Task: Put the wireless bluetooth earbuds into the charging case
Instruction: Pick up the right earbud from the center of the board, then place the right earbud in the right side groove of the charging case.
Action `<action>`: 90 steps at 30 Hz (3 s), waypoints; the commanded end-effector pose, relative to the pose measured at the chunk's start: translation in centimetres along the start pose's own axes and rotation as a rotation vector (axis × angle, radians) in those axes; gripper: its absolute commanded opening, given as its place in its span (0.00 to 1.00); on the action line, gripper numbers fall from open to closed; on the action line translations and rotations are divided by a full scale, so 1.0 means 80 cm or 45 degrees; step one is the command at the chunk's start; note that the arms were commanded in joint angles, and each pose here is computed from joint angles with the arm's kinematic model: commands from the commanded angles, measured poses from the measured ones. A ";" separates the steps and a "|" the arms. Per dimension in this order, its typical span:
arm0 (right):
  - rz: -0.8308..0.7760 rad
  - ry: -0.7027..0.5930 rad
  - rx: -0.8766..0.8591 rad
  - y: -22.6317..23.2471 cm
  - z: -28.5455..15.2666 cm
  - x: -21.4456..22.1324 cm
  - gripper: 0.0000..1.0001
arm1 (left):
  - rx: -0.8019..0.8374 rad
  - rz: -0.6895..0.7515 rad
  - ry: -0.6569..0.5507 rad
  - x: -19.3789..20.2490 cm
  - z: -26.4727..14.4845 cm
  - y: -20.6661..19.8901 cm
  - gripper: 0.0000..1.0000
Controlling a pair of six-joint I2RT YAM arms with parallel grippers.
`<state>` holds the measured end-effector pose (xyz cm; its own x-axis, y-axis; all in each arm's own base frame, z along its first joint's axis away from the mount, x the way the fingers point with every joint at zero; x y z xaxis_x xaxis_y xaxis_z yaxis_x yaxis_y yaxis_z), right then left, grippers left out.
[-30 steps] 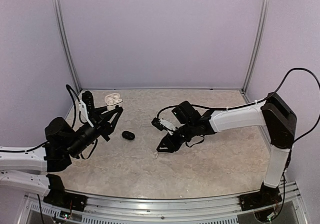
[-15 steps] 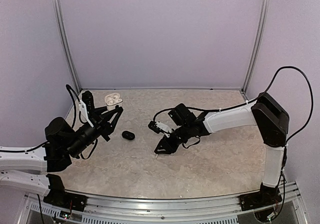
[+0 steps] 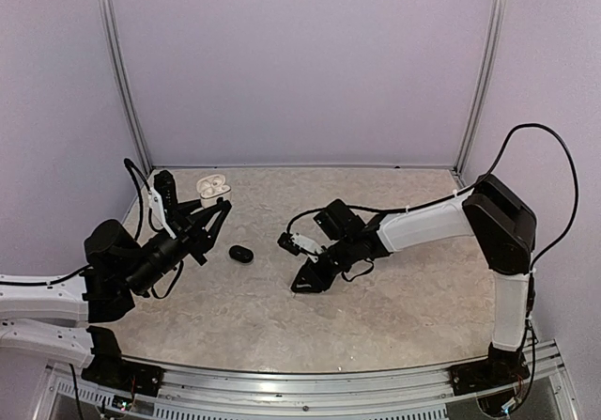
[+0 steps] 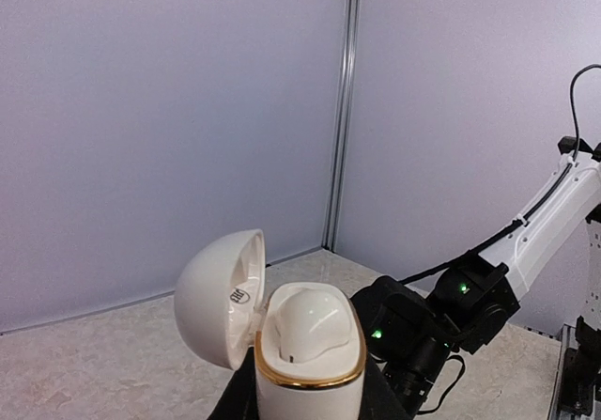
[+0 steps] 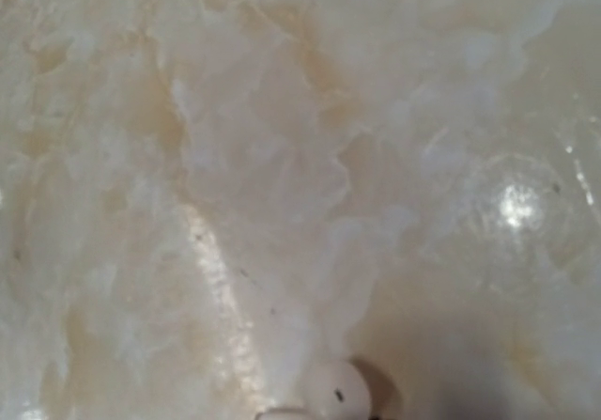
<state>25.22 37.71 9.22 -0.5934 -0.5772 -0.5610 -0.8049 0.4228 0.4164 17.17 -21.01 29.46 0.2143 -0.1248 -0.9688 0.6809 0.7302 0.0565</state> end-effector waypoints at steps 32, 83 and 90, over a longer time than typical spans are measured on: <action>-0.073 0.064 0.004 -0.008 0.031 0.017 0.21 | 0.007 0.007 -0.022 -0.003 0.001 0.000 0.00; -0.955 -0.959 0.465 0.236 -0.293 -0.113 0.11 | 0.603 -0.049 -0.003 0.016 0.018 -0.054 0.00; -1.103 -0.988 0.510 0.273 -0.285 -0.106 0.11 | 0.707 -0.052 -0.027 0.009 0.018 -0.069 0.00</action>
<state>13.82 35.82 36.72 0.2996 -0.3049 -0.9040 -0.8588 0.3266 -0.3948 15.32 -25.54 26.71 0.1462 -0.0986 -0.9843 0.9403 0.3231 0.1073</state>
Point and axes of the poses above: each gripper's point midway between its finger pads, its own z axis out along the fingers, its own y axis along the line the jaws close on, x = y × z, the point moved 7 cm from there along -z, back along the fingers, and after that the axes turned 9 degrees about z, right-handed, at the moved point
